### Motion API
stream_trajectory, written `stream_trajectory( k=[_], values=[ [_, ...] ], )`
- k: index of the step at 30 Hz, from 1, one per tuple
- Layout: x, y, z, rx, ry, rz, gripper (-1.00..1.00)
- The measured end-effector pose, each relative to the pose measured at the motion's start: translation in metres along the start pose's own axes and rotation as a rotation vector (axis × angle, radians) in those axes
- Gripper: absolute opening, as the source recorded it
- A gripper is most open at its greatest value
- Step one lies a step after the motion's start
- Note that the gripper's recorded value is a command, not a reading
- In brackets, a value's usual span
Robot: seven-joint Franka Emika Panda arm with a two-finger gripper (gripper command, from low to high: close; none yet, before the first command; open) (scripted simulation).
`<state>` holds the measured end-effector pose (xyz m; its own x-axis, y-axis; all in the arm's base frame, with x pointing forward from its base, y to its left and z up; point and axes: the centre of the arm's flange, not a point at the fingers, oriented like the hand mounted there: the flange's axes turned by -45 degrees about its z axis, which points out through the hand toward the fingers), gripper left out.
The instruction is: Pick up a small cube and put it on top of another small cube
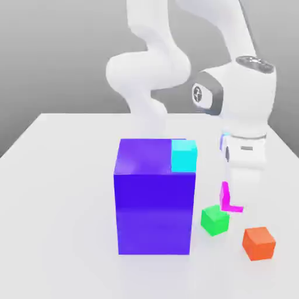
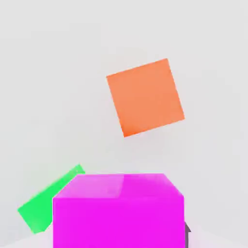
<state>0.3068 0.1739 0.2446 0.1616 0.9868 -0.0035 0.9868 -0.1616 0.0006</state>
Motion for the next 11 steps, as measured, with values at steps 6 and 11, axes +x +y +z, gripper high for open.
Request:
stream_trajectory(
  k=[6,11],
  values=[
    [-0.008,-0.017,0.037,0.003,0.003,0.006,-1.0],
    [-0.011,-0.016,0.062,0.002,0.003,0.016,1.0]
  ],
)
